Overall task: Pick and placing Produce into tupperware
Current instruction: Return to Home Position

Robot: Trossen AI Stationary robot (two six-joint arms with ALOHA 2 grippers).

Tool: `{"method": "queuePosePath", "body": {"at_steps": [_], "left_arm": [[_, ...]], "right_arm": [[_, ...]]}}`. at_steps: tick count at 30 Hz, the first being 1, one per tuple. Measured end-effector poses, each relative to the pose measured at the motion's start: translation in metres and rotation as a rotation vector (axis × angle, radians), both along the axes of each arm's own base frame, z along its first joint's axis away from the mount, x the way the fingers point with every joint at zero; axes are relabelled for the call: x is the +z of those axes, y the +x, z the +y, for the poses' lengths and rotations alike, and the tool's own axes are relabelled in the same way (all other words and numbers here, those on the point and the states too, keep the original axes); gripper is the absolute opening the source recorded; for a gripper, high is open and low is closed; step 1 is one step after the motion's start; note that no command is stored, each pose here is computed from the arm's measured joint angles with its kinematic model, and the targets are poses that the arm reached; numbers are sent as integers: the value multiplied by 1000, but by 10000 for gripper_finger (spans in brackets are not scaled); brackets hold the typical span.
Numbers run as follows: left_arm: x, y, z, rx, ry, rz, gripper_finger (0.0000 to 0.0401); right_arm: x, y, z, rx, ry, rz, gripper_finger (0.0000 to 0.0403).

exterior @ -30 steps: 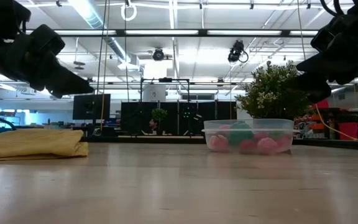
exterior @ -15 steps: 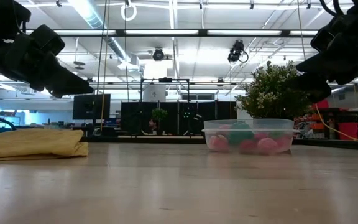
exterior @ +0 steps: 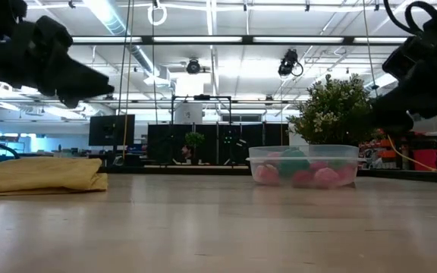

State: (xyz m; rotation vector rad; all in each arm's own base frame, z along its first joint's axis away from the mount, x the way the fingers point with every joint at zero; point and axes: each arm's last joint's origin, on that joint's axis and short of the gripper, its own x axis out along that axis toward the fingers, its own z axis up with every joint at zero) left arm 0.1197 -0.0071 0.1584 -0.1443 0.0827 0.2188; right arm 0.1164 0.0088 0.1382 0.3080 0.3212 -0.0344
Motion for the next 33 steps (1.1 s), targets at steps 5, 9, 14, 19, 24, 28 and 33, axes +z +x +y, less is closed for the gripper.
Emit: {"method": "queuePosePath", "body": {"at_steps": [5,9,14,19,24,28,33], "left_arm": [[11,-7,1,0,-16,-110,177],[19,-13,2,0,-29,-202,180],[29,-23,3,0,-47,-328,183],[37,-28,4,1,-61,-420,178],[37,-28,4,0,-61,-418,178],[35,-28,4,0,-58,-398,182],[35,-28,4,0,-58,-399,181]], "right_arm": [[-1,0,0,0,-1,11,259],[-1,0,0,0,-1,13,259],[-1,0,0,0,-1,15,259],[-2,0,0,0,-1,18,259],[-2,0,0,1,-2,22,259],[-2,0,0,0,-2,24,259],[-3,0,0,0,-3,32,259]]}}
